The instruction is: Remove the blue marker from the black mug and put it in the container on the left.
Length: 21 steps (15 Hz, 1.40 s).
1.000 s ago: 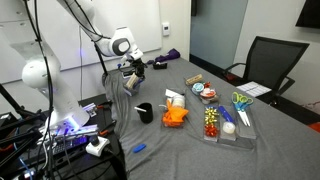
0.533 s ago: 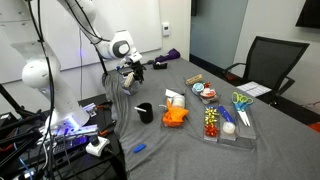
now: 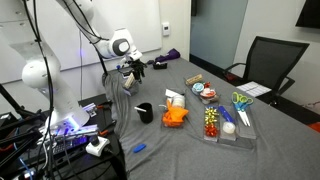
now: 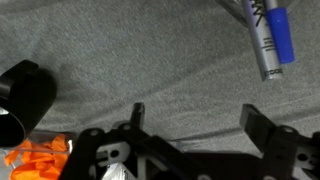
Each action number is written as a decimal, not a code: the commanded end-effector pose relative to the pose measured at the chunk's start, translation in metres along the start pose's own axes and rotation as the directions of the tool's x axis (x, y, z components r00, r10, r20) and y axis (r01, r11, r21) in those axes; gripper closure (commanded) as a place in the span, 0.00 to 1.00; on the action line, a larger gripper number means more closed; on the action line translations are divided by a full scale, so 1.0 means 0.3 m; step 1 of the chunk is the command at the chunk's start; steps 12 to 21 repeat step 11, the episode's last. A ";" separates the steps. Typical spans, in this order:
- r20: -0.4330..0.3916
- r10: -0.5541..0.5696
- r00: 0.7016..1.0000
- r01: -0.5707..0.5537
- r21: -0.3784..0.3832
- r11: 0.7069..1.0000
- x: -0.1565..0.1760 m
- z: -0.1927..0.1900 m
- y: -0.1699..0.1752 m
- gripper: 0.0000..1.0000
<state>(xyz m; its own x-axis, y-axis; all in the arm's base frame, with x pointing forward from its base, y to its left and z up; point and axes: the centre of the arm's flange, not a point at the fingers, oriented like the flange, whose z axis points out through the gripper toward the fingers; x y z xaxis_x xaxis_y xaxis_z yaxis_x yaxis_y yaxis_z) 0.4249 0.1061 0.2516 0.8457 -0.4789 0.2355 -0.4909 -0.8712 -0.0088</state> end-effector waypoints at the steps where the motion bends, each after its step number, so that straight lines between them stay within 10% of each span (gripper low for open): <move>1: -0.018 -0.037 0.999 0.035 -0.072 0.997 0.016 -0.045 0.052 0.00; 6: 0.037 -0.098 0.995 0.102 -0.159 0.982 0.045 -0.105 0.114 0.00; 21: 0.115 -0.141 0.983 0.153 -0.104 0.983 0.102 -0.174 0.190 0.00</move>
